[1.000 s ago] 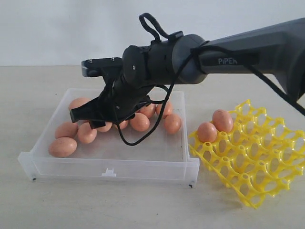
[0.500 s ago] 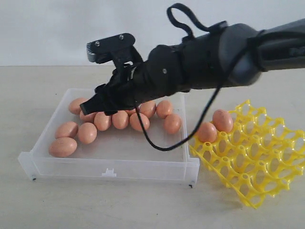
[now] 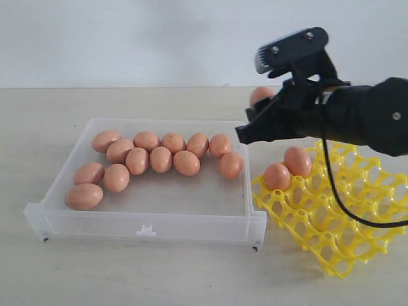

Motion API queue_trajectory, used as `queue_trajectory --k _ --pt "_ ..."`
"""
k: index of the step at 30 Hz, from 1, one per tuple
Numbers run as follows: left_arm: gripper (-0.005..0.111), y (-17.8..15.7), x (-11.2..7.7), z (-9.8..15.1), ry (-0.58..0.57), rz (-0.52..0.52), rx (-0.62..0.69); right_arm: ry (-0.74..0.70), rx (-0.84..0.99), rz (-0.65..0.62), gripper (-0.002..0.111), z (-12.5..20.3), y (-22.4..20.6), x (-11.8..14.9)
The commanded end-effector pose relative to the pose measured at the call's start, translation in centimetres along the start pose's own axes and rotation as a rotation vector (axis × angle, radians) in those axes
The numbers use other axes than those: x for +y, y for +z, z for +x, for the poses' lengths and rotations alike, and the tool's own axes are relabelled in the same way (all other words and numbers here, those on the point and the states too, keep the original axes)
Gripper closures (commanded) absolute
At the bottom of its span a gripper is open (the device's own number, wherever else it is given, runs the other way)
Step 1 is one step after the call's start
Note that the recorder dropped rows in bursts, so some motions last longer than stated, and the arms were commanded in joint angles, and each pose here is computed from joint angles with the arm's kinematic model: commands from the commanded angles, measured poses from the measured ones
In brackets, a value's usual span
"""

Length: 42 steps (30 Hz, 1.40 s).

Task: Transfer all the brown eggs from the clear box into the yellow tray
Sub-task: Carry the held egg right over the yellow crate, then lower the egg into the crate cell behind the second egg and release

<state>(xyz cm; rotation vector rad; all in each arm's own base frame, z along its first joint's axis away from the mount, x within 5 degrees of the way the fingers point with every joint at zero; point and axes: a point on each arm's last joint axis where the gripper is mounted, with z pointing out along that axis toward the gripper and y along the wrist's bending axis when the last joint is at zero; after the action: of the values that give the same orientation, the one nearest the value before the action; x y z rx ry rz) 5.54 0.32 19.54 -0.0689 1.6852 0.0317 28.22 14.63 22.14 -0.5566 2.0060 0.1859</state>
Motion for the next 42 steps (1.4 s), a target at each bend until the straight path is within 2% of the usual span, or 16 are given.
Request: queue_trajectory --k 1,7,9,17,25,30,42 --pt "0.111 0.0 0.0 0.1 0.004 -0.001 0.0 0.043 0.072 0.096 0.092 2.8 -0.8 -3.3" --pt "0.111 0.0 0.0 0.1 0.004 -0.001 0.0 0.136 0.105 0.209 0.092 4.4 -1.3 -7.0" --pt "0.111 0.0 0.0 0.1 0.004 -0.001 0.0 0.169 0.112 0.225 0.092 4.6 -1.3 -7.5" --pt "0.111 0.0 0.0 0.1 0.004 -0.001 0.0 0.217 0.167 0.222 0.092 6.4 0.5 -7.5" --pt "0.111 0.0 0.0 0.1 0.004 -0.001 0.0 0.219 0.166 0.206 0.092 6.3 0.7 -6.9" --pt "0.111 0.0 0.0 0.1 0.004 -0.001 0.0 0.162 0.168 0.171 0.092 5.6 1.0 -6.2" --pt "0.111 0.0 0.0 0.1 0.004 -0.001 0.0 0.153 0.202 0.149 0.092 5.5 1.1 -6.0"
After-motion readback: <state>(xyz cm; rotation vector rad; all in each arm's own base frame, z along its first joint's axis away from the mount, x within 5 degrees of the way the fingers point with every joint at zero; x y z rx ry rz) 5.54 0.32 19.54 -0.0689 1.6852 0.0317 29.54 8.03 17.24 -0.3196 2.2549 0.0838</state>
